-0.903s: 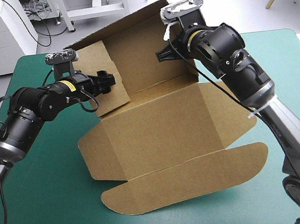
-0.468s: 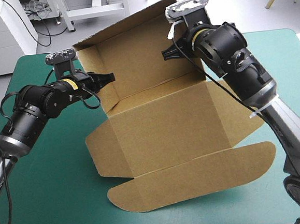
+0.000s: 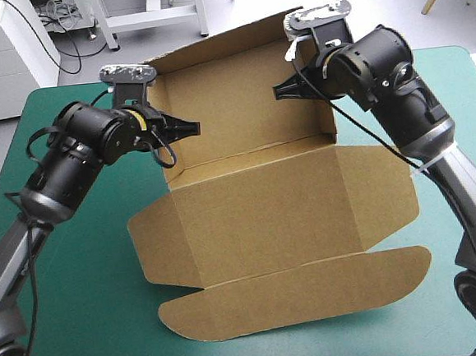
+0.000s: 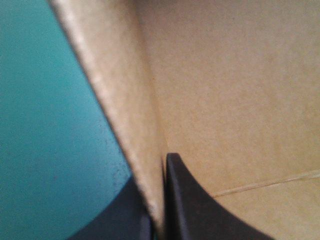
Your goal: Fold the box
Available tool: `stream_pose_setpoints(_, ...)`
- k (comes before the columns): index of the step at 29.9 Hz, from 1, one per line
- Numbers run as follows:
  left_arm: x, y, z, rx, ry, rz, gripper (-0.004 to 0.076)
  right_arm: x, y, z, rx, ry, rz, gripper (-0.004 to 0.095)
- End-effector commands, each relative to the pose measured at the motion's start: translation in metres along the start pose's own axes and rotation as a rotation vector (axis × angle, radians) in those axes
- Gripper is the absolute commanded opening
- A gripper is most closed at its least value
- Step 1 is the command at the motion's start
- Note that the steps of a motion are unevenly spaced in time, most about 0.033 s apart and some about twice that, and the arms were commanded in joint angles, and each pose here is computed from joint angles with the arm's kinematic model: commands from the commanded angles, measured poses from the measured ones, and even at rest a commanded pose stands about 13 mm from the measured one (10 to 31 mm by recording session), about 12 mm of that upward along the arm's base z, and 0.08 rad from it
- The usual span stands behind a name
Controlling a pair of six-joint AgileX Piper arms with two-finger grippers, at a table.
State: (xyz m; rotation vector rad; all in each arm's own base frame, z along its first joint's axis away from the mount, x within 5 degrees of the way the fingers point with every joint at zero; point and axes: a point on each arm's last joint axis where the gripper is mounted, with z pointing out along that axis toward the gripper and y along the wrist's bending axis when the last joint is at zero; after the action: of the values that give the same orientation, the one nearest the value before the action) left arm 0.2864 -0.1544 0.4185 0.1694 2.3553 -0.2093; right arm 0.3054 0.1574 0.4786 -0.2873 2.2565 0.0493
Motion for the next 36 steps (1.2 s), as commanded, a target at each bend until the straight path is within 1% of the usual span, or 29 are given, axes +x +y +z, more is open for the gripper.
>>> stream_pose_setpoints(1, -0.022, -0.02, -0.003, -0.015, 0.009, 0.047, -0.001, -0.001, -0.007, -0.01, -0.171, -0.01, 0.075, -0.0004)
stream_pose_setpoints(4, -0.027, -0.025, 0.024, -0.088, 0.114, 0.057, -0.001, 0.009, -0.021, 0.012, -0.103, 0.058, 0.077, -0.0004)
stream_pose_setpoints(6, -0.03, -0.029, 0.04, -0.102, 0.14, 0.059, -0.001, 0.02, -0.029, 0.028, -0.075, 0.119, 0.072, -0.0004)
stream_pose_setpoints(11, -0.023, -0.04, 0.078, -0.08, 0.224, 0.055, -0.001, 0.051, -0.039, 0.067, -0.076, 0.287, 0.081, -0.0004)
stream_pose_setpoints(15, -0.015, -0.042, 0.103, -0.042, 0.304, 0.016, -0.001, 0.064, -0.042, 0.09, -0.085, 0.36, 0.081, -0.0004)
stream_pose_setpoints(18, -0.012, -0.04, 0.115, -0.014, 0.346, -0.003, -0.001, 0.067, -0.042, 0.103, -0.08, 0.389, 0.081, -0.0004)
stream_pose_setpoints(25, -0.013, -0.031, 0.124, -0.055, 0.346, 0.002, -0.001, 0.077, -0.038, 0.137, -0.083, 0.448, 0.068, -0.0004)
stream_pose_setpoints(29, -0.011, -0.032, 0.128, -0.045, 0.362, -0.006, -0.001, 0.083, -0.036, 0.153, -0.083, 0.483, 0.055, -0.0004)
stream_pose_setpoints(36, -0.008, -0.035, 0.134, -0.019, 0.388, -0.015, -0.001, 0.082, -0.036, 0.157, -0.086, 0.455, 0.054, -0.0004)
